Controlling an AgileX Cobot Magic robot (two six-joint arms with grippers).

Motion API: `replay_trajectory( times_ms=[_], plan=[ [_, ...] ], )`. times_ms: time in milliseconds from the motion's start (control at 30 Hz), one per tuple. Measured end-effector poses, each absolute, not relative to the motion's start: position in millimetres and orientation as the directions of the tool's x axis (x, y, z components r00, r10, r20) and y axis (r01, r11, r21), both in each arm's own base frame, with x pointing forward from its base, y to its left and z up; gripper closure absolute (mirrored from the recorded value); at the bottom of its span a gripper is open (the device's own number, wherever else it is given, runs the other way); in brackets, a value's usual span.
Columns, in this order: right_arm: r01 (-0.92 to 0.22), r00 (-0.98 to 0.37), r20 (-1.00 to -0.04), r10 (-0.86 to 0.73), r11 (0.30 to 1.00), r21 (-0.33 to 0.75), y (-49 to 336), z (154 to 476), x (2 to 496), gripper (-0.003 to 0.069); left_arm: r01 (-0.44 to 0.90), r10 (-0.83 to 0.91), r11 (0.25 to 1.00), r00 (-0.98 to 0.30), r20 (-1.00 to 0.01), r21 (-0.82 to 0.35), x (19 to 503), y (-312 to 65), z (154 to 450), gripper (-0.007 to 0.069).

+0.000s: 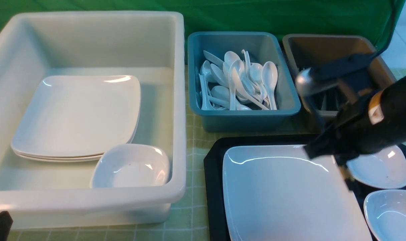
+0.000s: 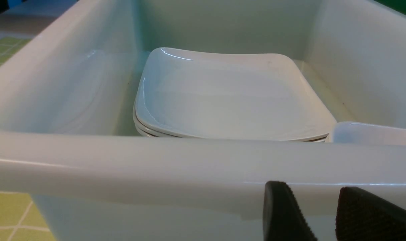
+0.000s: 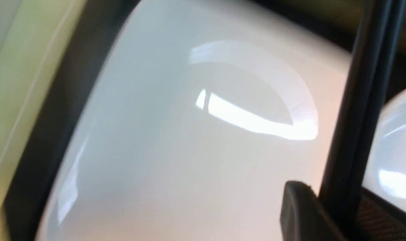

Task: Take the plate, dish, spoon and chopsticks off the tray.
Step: Use the right arm to put the chopsticks into the small storage box on the right

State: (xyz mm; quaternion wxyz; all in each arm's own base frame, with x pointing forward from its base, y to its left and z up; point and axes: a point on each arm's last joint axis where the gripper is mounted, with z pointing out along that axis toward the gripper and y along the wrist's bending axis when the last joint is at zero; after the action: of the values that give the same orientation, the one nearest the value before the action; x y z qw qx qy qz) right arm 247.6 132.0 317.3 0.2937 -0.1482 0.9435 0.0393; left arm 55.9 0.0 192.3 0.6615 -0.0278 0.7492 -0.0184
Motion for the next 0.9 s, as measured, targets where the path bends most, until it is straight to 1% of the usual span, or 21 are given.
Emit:
replay_trajectory(
  times_ms=[100, 133, 167, 233, 267, 367, 467, 533, 600, 700, 767, 800, 833, 900],
  plan=[
    [-0.147, -0.705, -0.703, -0.093, 0.989, 0.016, 89, 338, 293, 0.0555, -0.017, -0.066, 0.998, -0.123, -0.990, -0.064, 56, 0, 192, 0.0400],
    [-0.148, -0.703, -0.705, -0.093, 0.989, 0.017, 90, 337, 295, 0.0555, -0.017, -0.066, 0.998, -0.123, -0.990, -0.064, 56, 0, 192, 0.0400],
    [-0.088, -0.655, -0.755, -0.038, 0.996, 0.026, 71, 343, 319, 0.0555, -0.017, -0.066, 0.998, -0.123, -0.990, -0.064, 56, 0, 192, 0.0400],
    [-0.041, -0.589, -0.808, 0.008, 0.998, 0.040, 56, 347, 349, 0.0555, -0.017, -0.066, 0.998, -0.123, -0.990, -0.064, 56, 0, 192, 0.0400],
    [-0.038, -0.590, -0.807, 0.009, 0.999, 0.039, 55, 344, 353, 0.0555, -0.017, -0.066, 0.998, -0.123, -0.990, -0.064, 56, 0, 192, 0.0400],
    [-0.018, -0.529, -0.848, 0.034, 0.999, 0.052, 46, 337, 388, 0.0555, -0.017, -0.066, 0.998, -0.123, -0.990, -0.064, 56, 0, 192, 0.0400],
    [-0.026, -0.508, -0.861, 0.035, 0.998, 0.056, 47, 310, 423, 0.0552, -0.017, -0.066, 0.998, -0.123, -0.990, -0.064, 56, 0, 192, 0.0400],
    [-0.036, -0.504, -0.863, 0.027, 0.998, 0.052, 49, 289, 440, 0.0532, -0.017, -0.066, 0.998, -0.123, -0.990, -0.064, 56, 0, 192, 0.0400],
    [-0.042, -0.522, -0.853, 0.020, 0.998, 0.049, 51, 268, 452, 0.0485, -0.017, -0.066, 0.998, -0.123, -0.990, -0.064, 56, 0, 192, 0.0400],
    [-0.032, -0.566, -0.824, 0.024, 0.998, 0.052, 51, 247, 457, 0.0393, -0.017, -0.066, 0.998, -0.123, -0.990, -0.064, 56, 0, 192, 0.0400],
    [-0.013, -0.599, -0.800, 0.040, 0.998, 0.059, 51, 243, 456, 0.0334, -0.017, -0.066, 0.998, -0.123, -0.990, -0.064, 56, 0, 192, 0.0400],
    [-0.007, -0.611, -0.790, 0.041, 0.998, 0.058, 50, 244, 454, 0.0316, -0.017, -0.066, 0.998, -0.123, -0.990, -0.064, 56, 0, 192, 0.0400],
    [-0.002, -0.621, -0.783, 0.042, 0.999, 0.055, 49, 247, 451, 0.0307, -0.017, -0.066, 0.998, -0.123, -0.990, -0.064, 56, 0, 192, 0.0400],
    [0.007, -0.637, -0.770, 0.041, 0.999, 0.047, 48, 257, 445, 0.0315, -0.017, -0.066, 0.998, -0.123, -0.990, -0.064, 56, 0, 192, 0.0400]
  ],
)
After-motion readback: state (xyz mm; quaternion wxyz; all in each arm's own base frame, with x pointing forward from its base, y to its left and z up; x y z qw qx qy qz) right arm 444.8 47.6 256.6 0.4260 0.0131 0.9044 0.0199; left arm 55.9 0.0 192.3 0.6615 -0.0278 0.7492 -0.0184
